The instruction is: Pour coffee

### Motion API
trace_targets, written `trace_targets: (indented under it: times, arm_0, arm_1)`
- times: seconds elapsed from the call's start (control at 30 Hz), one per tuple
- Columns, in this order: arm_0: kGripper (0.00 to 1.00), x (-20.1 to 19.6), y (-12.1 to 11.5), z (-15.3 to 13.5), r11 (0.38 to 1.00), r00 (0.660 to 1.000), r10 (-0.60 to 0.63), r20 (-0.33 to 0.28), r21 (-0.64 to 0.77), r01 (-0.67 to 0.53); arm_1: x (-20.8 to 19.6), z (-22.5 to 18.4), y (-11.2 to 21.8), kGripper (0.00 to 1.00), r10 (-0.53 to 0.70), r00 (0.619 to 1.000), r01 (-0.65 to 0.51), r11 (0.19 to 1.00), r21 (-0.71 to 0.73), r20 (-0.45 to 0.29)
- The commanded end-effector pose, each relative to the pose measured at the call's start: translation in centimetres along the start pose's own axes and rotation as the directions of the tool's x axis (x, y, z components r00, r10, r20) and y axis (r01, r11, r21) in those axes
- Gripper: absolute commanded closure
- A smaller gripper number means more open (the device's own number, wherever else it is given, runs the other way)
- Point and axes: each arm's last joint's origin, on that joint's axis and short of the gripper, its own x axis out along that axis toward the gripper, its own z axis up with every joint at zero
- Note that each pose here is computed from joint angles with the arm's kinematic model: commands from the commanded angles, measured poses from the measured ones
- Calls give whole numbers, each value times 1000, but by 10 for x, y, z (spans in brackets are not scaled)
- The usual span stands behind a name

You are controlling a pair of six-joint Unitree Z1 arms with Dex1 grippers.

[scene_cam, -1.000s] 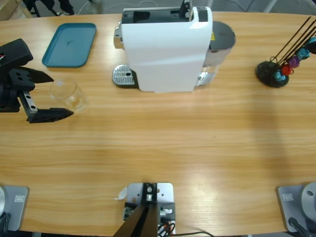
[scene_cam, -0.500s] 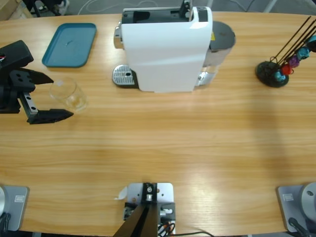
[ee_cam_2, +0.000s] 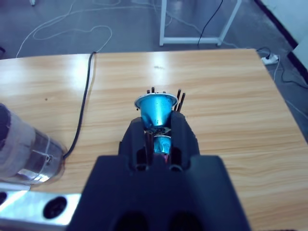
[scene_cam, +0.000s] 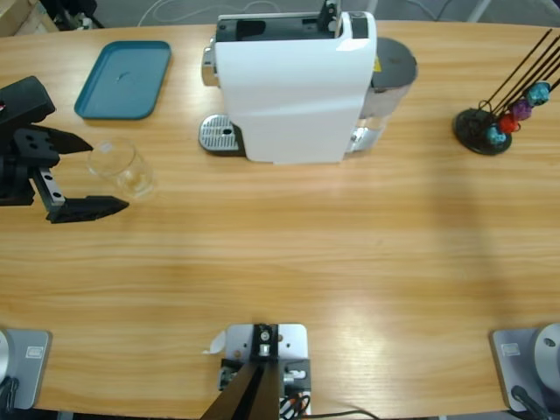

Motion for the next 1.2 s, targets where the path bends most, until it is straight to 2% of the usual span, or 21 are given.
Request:
trace_targets:
  times: [0.03,0.17,0.23,0.47,0.57,0.67,0.87,0.97,1.07,1.2]
  arm_0:
    - [4,-11,-3,-13,1000,1000,-3,31,2,3]
    - [4,-25,-4,-26,998,999,19,30,54,-21]
    - [4,-34,-4,-33,995,999,37,28,94,-40]
    - [4,-44,-4,-42,994,997,66,47,83,-70]
    - [4,-51,-4,-47,995,994,72,77,66,-78]
    - [4,-53,-5,-51,994,994,77,80,65,-82]
    - [4,-48,-5,-52,996,996,73,58,54,-76]
    - [4,-41,-5,-52,997,997,68,31,43,-70]
    - [4,-37,-5,-50,997,997,71,21,40,-72]
    - [4,-35,-4,-49,996,997,74,19,39,-74]
  arm_1:
    - [-33,2,36,1000,460,888,-453,865,-214,-22]
    - [-44,16,75,1000,663,737,-625,595,-506,-130]
    - [-52,36,95,1000,720,668,-676,481,-558,-189]
    - [-50,68,178,1000,817,478,-758,199,-621,-322]
    - [-36,75,217,1000,823,435,-770,130,-625,-364]
    - [-12,73,252,1000,807,436,-778,115,-618,-398]
    - [18,73,293,1000,801,429,-783,99,-614,-417]
    - [31,74,299,1000,775,484,-749,128,-650,-406]
    - [49,82,289,1000,743,549,-713,177,-678,-383]
    - [76,83,274,1000,704,591,-704,211,-678,-394]
